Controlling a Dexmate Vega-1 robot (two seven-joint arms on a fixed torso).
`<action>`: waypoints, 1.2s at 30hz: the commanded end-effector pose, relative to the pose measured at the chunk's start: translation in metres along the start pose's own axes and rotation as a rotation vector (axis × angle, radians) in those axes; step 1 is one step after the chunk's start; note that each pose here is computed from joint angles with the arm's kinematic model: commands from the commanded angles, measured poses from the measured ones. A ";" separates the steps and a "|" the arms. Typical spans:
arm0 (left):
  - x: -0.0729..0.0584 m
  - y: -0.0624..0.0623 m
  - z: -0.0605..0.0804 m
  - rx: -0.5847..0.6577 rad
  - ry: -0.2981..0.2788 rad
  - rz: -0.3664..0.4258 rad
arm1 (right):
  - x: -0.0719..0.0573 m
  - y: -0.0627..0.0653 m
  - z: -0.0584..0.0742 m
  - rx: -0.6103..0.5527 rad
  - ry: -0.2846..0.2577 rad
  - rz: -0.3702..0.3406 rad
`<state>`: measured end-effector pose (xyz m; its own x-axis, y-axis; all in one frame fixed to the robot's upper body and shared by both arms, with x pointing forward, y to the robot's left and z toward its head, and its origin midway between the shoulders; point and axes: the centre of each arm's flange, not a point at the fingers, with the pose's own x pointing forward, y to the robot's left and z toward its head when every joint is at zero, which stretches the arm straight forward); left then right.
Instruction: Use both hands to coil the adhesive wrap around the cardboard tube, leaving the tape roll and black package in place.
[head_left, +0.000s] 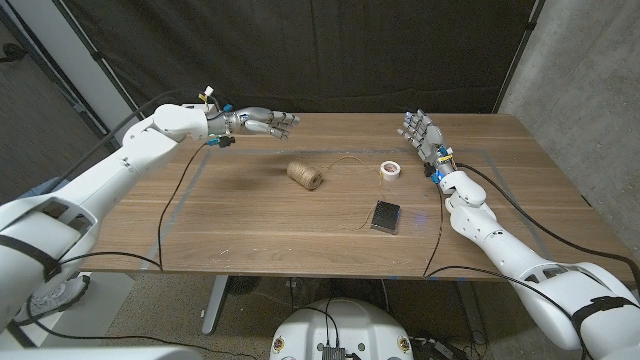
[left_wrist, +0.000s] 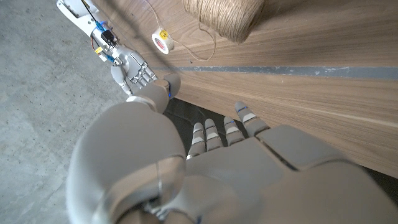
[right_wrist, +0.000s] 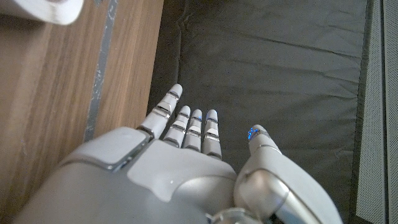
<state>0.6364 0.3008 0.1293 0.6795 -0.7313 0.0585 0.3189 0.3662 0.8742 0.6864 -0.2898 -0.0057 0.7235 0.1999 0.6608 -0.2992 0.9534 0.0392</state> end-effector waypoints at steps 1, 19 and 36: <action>0.004 0.014 0.014 0.064 0.064 -0.128 | 0.000 0.001 0.000 0.000 -0.016 -0.019; 0.008 0.021 0.028 0.129 0.079 -0.192 | -0.006 0.000 0.001 -0.005 -0.026 -0.043; 0.001 0.025 0.033 0.196 0.117 -0.227 | -0.006 0.004 0.001 -0.018 -0.027 -0.056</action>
<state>0.6277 0.2892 0.1632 0.6739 -0.7209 -0.1618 0.3541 0.1230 0.9271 0.6814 -0.2895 -0.0076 0.7189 0.1465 0.6795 -0.2581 0.9639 0.0652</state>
